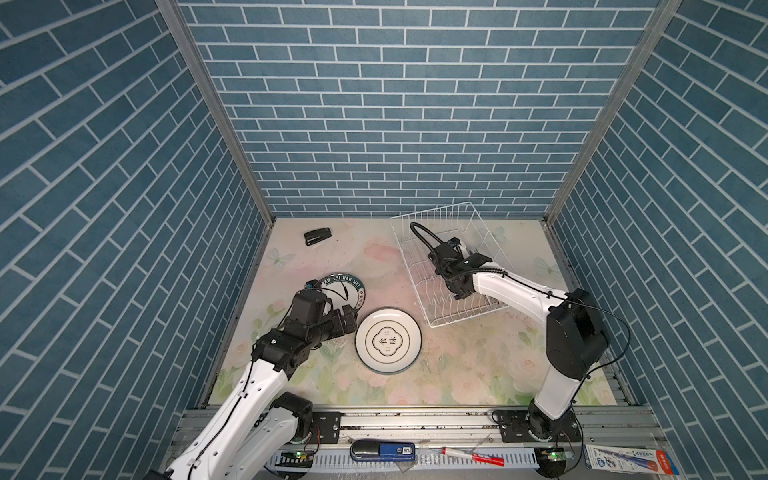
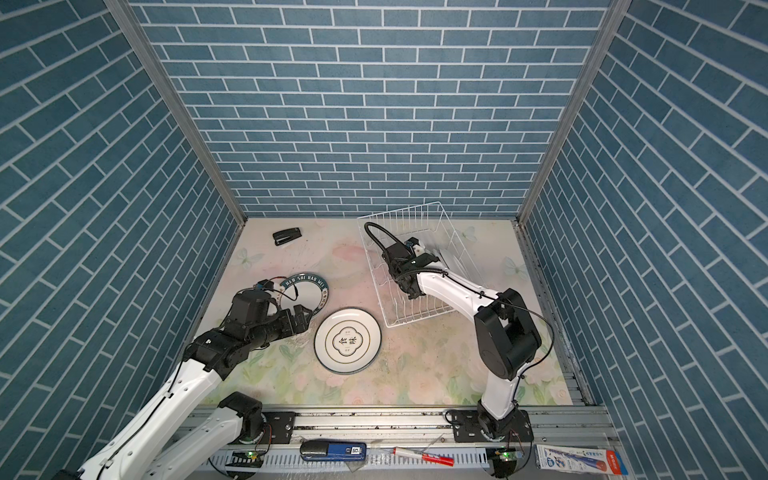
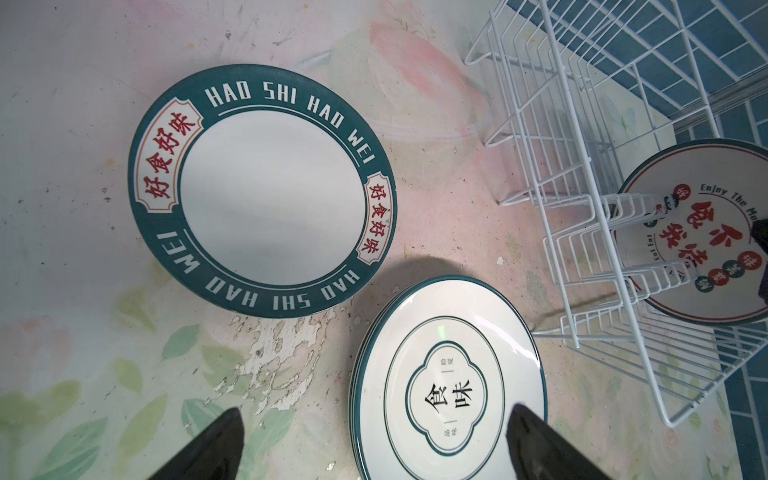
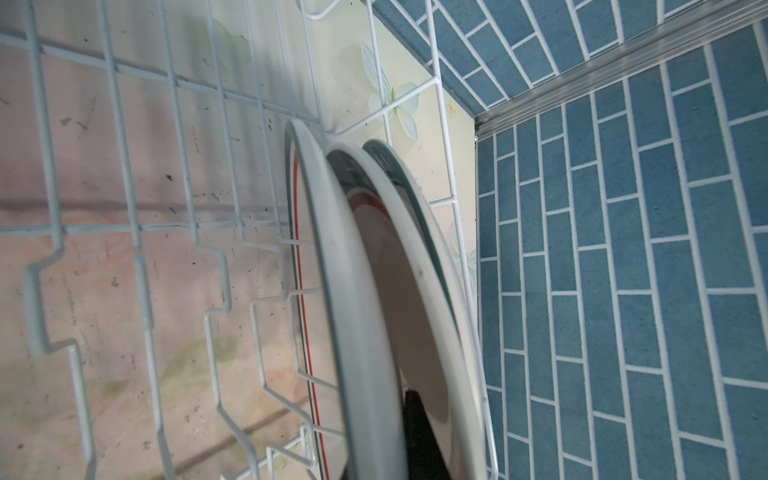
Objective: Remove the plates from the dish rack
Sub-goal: 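Close the right gripper on the rim of the red-lettered rack plate, then lift the red-lettered plate out of the rack toward the left gripper, then grasp the plate rim with the left gripper while the right gripper holds it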
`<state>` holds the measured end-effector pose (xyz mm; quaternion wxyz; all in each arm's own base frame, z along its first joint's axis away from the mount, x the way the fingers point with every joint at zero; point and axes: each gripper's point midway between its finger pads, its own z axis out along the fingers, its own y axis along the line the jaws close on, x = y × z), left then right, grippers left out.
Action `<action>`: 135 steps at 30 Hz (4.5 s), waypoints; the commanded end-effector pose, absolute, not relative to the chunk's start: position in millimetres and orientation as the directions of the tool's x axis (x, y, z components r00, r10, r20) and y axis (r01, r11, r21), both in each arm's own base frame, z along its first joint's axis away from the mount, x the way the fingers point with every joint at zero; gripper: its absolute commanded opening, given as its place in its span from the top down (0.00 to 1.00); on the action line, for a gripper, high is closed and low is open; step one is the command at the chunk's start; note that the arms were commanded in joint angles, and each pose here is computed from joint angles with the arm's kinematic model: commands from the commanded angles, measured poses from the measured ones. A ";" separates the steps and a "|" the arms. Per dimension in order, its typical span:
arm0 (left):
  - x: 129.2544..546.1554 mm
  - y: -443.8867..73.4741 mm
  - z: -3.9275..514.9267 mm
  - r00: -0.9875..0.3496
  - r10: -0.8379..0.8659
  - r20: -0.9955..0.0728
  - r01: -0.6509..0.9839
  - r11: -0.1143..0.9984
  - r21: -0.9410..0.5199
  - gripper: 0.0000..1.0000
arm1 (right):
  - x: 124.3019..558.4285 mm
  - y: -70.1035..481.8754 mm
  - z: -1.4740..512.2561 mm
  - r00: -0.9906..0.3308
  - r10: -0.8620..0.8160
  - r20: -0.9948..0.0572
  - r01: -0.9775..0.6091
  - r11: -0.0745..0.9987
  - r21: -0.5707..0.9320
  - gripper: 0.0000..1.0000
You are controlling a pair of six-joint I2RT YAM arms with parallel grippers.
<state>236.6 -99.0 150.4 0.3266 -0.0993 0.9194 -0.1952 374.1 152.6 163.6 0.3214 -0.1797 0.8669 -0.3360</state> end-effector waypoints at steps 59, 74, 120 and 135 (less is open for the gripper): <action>247.0 -99.5 177.7 -0.691 -0.335 -0.641 -0.011 0.891 -0.454 0.01 | 306.1 235.8 326.9 -0.446 -0.142 -0.884 -0.394 0.918 0.051 1.00; 252.3 -118.4 173.7 -0.693 -0.343 -0.634 0.061 0.849 -0.525 0.01 | 320.3 215.7 291.2 -0.606 0.093 -0.790 -0.527 0.697 0.486 1.00; 263.2 -172.9 190.6 -0.675 -0.337 -0.657 0.330 0.658 -0.677 0.04 | 309.3 300.5 211.2 -0.910 0.128 -0.394 -0.321 0.381 0.867 1.00; 277.3 -184.6 186.7 -0.677 -0.359 -0.643 0.349 0.612 -0.709 0.28 | 284.9 332.5 215.2 -0.925 0.015 -0.380 -0.356 0.318 0.879 1.00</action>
